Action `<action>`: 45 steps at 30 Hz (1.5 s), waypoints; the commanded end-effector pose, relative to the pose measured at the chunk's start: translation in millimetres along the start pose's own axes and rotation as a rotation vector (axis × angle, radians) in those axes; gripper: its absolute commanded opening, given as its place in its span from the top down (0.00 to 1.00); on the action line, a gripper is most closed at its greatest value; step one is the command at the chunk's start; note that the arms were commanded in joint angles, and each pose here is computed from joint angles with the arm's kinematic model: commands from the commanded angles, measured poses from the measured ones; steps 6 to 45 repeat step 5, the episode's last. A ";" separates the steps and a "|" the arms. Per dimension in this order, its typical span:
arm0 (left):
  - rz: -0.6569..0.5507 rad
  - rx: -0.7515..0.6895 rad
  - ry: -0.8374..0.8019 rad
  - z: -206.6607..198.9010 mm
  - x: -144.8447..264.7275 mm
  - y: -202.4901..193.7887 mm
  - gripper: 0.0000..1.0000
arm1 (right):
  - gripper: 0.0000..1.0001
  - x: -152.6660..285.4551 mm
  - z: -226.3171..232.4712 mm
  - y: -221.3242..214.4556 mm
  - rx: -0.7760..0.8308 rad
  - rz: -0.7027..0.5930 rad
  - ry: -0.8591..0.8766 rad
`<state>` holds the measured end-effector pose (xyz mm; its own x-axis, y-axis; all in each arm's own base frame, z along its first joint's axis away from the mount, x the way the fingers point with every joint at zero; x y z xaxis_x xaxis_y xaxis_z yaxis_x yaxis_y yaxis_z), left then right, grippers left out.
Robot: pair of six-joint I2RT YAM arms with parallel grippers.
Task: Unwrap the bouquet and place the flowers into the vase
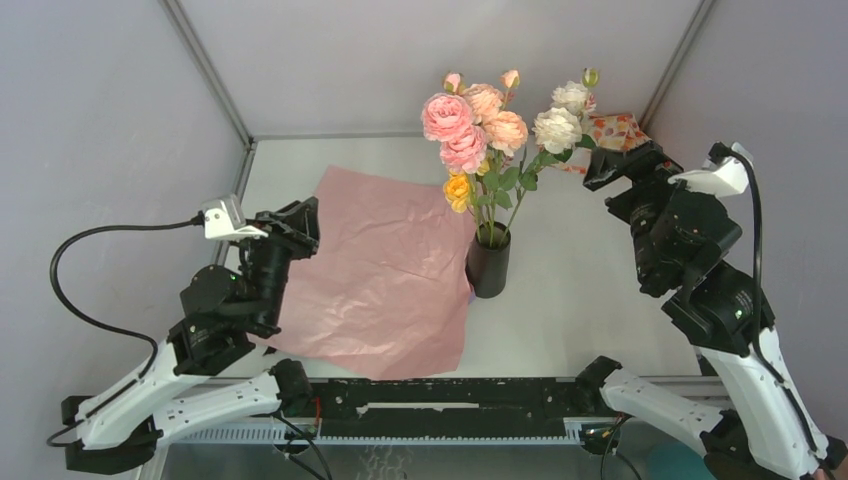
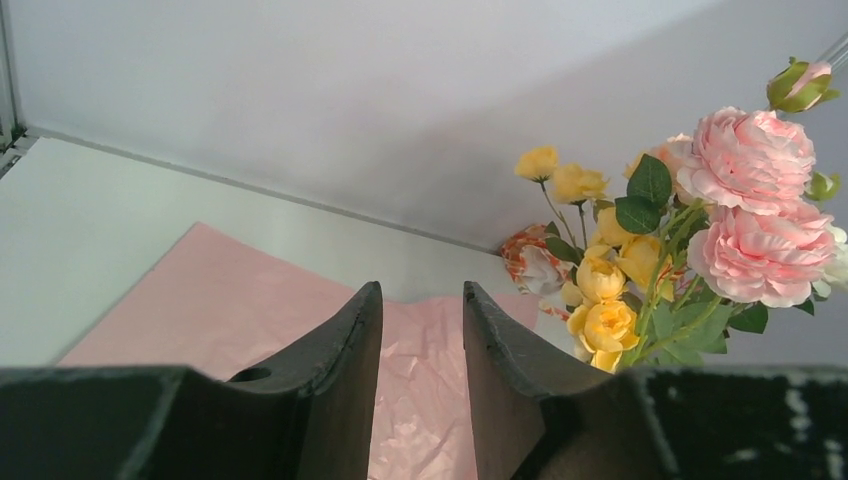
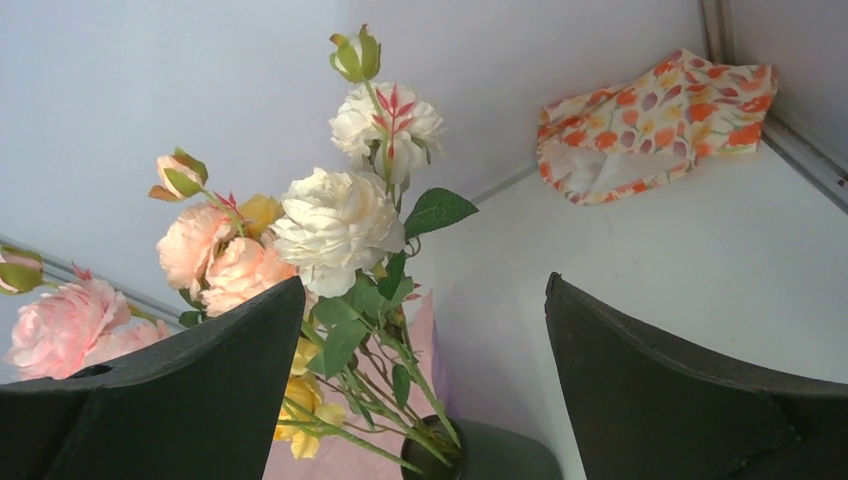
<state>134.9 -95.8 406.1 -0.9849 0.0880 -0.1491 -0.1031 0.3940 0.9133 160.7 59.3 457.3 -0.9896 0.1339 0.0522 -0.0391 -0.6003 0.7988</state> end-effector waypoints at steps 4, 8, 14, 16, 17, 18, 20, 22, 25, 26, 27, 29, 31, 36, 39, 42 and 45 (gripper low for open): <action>0.001 -0.008 0.008 1.5 0.3 -2.3 0.59 | 0.01 -3.0 1.7 -5.9 0.006 0.005 0.006; 0.001 -0.008 0.009 1.9 0.5 -2.3 0.59 | 0.01 -2.3 1.1 -5.4 0.000 0.001 0.010; 0.001 -0.008 0.009 1.9 0.5 -2.3 0.59 | 0.01 -2.3 1.1 -5.4 0.000 0.001 0.010; 0.001 -0.008 0.009 1.9 0.5 -2.3 0.59 | 0.01 -2.3 1.1 -5.4 0.000 0.001 0.010; 0.001 -0.008 0.009 1.9 0.5 -2.3 0.59 | 0.01 -2.3 1.1 -5.4 0.000 0.001 0.010; 0.001 -0.008 0.009 1.9 0.5 -2.3 0.59 | 0.01 -2.3 1.1 -5.4 0.000 0.001 0.010; 0.001 -0.008 0.009 1.9 0.5 -2.3 0.59 | 0.01 -2.3 1.1 -5.4 0.000 0.001 0.010; 0.001 -0.008 0.009 1.9 0.5 -2.3 0.59 | 0.01 -2.3 1.1 -5.4 0.000 0.001 0.010; 0.001 -0.008 0.009 1.9 0.5 -2.3 0.59 | 0.01 -2.3 1.1 -5.4 0.000 0.001 0.010; 0.001 -0.008 0.009 1.9 0.5 -2.3 0.59 | 0.01 -2.3 1.1 -5.4 0.000 0.001 0.010; 0.001 -0.008 0.009 1.9 0.5 -2.3 0.59 | 0.01 -2.3 1.1 -5.4 0.000 0.001 0.010; 0.001 -0.008 0.009 1.9 0.5 -2.3 0.59 | 0.01 -2.3 1.1 -5.4 0.000 0.001 0.010; 0.001 -0.008 0.009 1.9 0.5 -2.3 0.59 | 0.01 -2.3 1.1 -5.4 0.000 0.001 0.010; 0.001 -0.008 0.009 1.9 0.5 -2.3 0.59 | 0.01 -2.3 1.1 -5.4 0.000 0.001 0.010; 0.001 -0.008 0.009 1.9 0.5 -2.3 0.59 | 0.01 -2.3 1.1 -5.4 0.000 0.001 0.010; 0.001 -0.008 0.009 1.9 0.5 -2.3 0.59 | 0.01 -2.3 1.1 -5.4 0.000 0.001 0.010; 0.001 -0.008 0.009 1.9 0.5 -2.3 0.59 | 0.01 -2.3 1.1 -5.4 0.000 0.001 0.010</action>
Point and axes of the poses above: each gripper's point midway between its finger pads, its own x axis back along the fingers, its own z axis along the line the jaws close on, y = z × x, the point moved 8 cm from there along x, back along the fingers, and after that the axes turned 5 degrees about -x, right-handed, at the moved point
